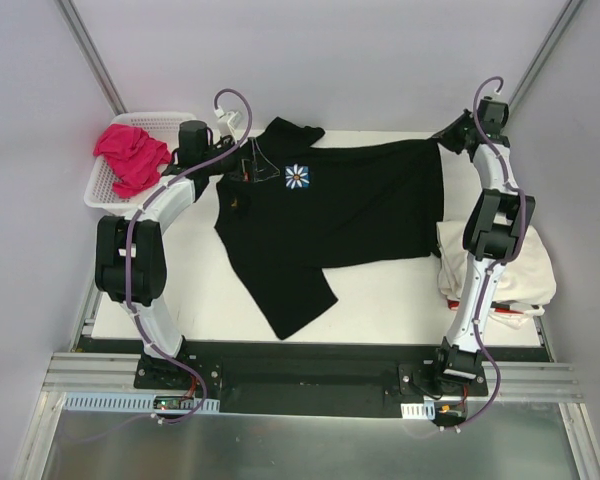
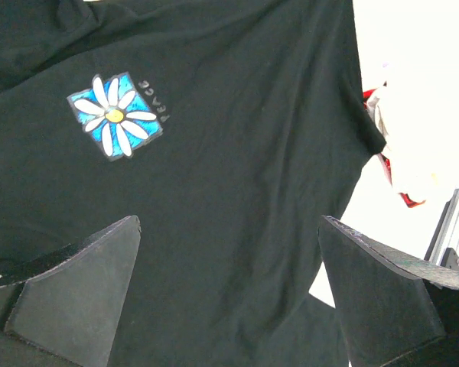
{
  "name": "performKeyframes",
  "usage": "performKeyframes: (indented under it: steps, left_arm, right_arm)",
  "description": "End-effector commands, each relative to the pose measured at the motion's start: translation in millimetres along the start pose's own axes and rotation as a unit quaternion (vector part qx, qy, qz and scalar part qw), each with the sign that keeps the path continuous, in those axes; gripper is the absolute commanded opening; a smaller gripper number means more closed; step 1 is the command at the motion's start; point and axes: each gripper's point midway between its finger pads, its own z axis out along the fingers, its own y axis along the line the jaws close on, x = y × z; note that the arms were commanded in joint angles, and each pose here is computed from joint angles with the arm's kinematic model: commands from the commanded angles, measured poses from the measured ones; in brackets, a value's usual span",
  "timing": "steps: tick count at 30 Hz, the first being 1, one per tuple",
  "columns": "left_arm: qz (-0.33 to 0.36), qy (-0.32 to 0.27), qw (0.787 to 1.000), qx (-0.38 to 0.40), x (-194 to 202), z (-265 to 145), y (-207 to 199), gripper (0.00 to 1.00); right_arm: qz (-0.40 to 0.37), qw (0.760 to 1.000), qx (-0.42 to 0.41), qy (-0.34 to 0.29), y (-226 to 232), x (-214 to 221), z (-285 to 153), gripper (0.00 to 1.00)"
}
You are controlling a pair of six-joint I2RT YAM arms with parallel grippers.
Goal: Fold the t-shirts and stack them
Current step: Flatten out the tshirt
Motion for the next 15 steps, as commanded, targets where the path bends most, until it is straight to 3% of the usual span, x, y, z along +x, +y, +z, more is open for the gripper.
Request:
performKeyframes:
  steps: [1, 3, 5, 6, 9, 12, 15]
  left_arm:
    - [0.030, -0.006, 0.999, 0.023, -8, 1, -13, 0.99]
    - [0.031, -0.005, 0.999, 0.022, -7, 0, -12, 0.99]
    - [0.030, -0.003, 0.999, 0.023, -6, 0, -12, 0.99]
    - [0.030, -0.003, 0.999, 0.023, -7, 0, -13, 0.99]
    - [0.029, -0.001, 0.999, 0.027, -6, 1, -13, 0.99]
    - [0.024, 0.004, 0.999, 0.035, -3, 4, -14, 0.99]
    - [0.021, 0.009, 0.999, 0.040, -1, 14, -12, 0.99]
  right_arm:
    - [-0.009, 0.998, 0.030, -0.045, -10, -36, -12, 0.01]
    - [-0.006, 0.999, 0.023, -0.047, -12, -39, -11, 0.03]
    - [-0.005, 0.999, 0.018, -0.049, -12, -39, -9, 0.13]
    - [-0.005, 0.999, 0.015, -0.044, -13, -35, -9, 0.29]
    - [-0.007, 0.999, 0.011, -0.043, -13, -33, -9, 0.49]
    - [-0.014, 0.999, 0.015, -0.044, -13, -33, -14, 0.57]
    - [-0.018, 0.998, 0.015, -0.050, -11, -36, -25, 0.59]
